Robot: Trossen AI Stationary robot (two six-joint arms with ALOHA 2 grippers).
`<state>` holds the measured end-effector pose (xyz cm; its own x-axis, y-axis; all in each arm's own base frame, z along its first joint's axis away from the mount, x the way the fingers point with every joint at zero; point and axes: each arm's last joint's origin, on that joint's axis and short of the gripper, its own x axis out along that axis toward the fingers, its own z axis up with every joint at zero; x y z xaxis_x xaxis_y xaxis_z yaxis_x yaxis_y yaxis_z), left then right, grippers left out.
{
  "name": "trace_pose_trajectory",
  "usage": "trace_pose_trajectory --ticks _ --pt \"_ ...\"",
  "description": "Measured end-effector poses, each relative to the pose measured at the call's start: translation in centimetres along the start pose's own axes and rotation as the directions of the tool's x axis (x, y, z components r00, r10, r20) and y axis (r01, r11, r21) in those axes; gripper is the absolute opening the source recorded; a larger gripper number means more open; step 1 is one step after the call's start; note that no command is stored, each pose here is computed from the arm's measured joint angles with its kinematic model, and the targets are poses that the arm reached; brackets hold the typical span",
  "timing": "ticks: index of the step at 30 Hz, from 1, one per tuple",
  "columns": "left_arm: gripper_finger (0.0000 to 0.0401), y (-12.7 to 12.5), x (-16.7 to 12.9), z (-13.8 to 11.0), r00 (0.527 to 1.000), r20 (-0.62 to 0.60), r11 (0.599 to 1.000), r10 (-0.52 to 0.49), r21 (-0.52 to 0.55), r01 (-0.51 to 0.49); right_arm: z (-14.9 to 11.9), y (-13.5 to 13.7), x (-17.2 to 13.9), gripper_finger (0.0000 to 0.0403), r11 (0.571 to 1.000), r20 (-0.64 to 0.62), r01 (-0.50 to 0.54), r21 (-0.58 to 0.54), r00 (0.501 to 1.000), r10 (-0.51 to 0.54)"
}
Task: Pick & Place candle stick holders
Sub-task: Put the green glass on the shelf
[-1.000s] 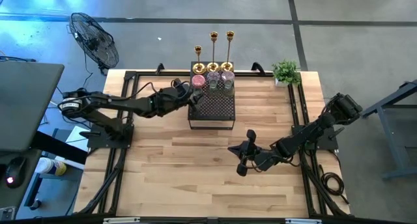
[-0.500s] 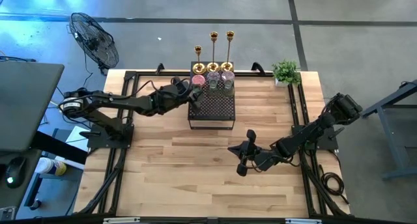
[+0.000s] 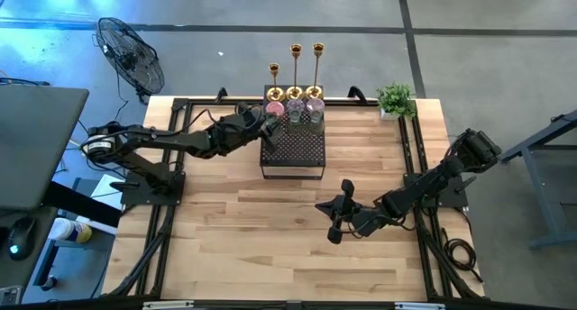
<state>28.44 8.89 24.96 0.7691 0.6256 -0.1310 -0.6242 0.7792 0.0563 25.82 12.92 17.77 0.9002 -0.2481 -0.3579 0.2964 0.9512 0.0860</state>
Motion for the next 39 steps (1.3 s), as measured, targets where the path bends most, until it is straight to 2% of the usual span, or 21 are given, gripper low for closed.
trace_pose_trajectory --ticks 11,21,32,39 --pt "0.0132 0.22 0.19 -0.06 0.996 -0.007 0.996 -0.093 -0.011 0.093 0.00 0.00 0.00 0.0001 1.000 0.000 0.000 0.000 1.000 0.000" --pt "0.0133 0.30 0.22 -0.09 0.998 -0.008 0.998 -0.065 -0.006 0.065 0.00 0.00 0.00 0.0002 1.000 0.000 0.000 0.001 1.000 0.000" --pt "0.0180 0.09 0.72 -0.80 0.997 -0.033 0.998 -0.066 -0.002 0.066 -0.02 0.00 0.00 0.0001 1.000 -0.002 -0.004 0.000 1.000 0.004" --pt "0.0188 0.20 0.52 -0.38 0.999 -0.010 0.999 -0.051 0.001 0.051 -0.02 0.01 0.00 0.0001 1.000 -0.002 -0.004 0.000 1.000 0.004"
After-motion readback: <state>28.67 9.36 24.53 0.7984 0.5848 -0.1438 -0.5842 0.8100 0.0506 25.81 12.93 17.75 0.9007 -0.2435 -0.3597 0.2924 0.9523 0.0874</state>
